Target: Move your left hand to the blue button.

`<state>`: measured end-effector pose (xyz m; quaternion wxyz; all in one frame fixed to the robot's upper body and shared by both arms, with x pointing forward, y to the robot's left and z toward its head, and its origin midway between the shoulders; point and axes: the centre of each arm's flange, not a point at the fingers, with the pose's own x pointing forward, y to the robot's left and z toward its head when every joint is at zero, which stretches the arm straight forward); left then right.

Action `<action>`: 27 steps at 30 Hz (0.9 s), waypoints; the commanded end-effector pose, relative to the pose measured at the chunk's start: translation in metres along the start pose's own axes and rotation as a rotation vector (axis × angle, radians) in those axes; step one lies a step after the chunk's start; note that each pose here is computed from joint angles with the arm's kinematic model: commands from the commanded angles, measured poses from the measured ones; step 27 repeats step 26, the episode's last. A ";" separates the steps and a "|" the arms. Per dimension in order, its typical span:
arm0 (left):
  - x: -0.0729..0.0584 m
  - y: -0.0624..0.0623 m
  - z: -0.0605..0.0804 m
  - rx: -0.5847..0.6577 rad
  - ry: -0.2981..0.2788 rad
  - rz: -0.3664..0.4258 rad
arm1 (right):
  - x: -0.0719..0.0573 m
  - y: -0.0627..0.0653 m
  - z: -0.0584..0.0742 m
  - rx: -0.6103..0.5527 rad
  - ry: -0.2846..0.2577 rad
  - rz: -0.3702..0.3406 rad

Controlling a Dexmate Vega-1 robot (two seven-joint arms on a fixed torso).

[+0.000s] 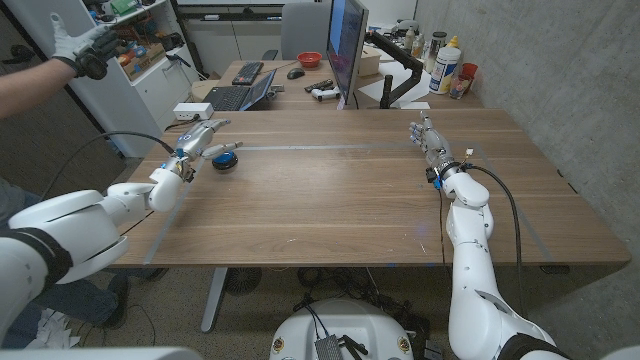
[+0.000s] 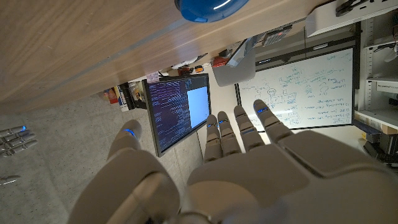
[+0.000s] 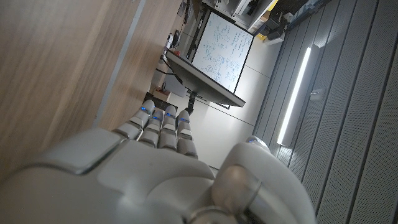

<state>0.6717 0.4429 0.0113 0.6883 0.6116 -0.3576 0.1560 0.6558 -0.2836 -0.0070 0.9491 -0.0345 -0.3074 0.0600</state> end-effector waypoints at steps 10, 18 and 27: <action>0.003 -0.010 0.004 0.002 0.016 -0.034 | 0.006 -0.002 0.005 -0.005 -0.004 -0.003; 0.006 -0.013 0.005 0.015 0.024 -0.039 | 0.006 -0.005 0.002 -0.003 -0.001 -0.003; 0.007 -0.014 0.002 0.024 0.048 -0.053 | 0.008 -0.008 -0.002 0.004 0.005 -0.006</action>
